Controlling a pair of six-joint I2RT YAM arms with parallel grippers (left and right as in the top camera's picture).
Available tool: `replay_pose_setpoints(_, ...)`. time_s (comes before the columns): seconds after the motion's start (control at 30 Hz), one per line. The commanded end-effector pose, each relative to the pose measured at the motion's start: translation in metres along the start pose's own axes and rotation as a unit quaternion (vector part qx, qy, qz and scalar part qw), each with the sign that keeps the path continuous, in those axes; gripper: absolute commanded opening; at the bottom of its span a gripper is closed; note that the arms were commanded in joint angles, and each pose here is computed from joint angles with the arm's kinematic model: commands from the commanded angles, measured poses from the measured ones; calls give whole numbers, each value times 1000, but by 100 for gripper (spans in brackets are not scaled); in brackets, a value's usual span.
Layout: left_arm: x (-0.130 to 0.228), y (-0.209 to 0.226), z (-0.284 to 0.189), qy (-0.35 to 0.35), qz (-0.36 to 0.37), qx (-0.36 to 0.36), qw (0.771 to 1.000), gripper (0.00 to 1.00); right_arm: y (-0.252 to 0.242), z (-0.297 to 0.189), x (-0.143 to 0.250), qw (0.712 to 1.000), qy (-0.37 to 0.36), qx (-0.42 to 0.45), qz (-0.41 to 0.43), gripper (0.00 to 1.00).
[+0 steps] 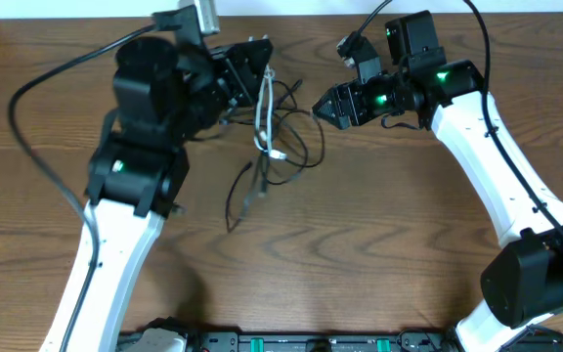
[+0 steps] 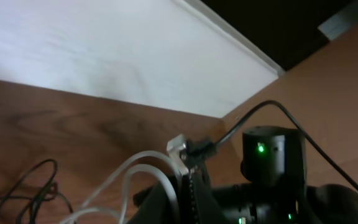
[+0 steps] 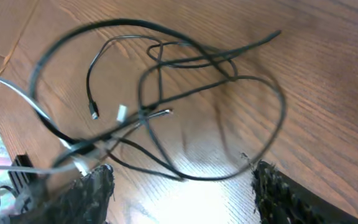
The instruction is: Untangle cables
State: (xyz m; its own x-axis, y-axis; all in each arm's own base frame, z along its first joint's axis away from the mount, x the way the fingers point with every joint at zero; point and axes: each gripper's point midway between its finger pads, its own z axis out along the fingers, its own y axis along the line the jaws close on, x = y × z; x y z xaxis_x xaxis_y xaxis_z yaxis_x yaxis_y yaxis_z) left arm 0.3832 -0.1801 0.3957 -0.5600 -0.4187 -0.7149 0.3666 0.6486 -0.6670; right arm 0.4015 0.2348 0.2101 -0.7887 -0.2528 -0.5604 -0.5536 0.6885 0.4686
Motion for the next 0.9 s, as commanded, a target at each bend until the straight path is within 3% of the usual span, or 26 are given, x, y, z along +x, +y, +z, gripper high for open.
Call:
replay_pose_setpoints(0.0, -20, -31, -7, -17, 22, 56, 998, 7, 8, 0, -1, 1000, -1, -11, -21, 71)
replay_pose_setpoints(0.5, -23, -34, -8, -22, 16, 61, 998, 7, 51, 27, -14, 985, -21, -169, -43, 65)
replay_pose_setpoints(0.87, -23, -35, -8, -22, 17, 61, 998, 7, 66, 50, -9, 983, -9, -177, -54, 59)
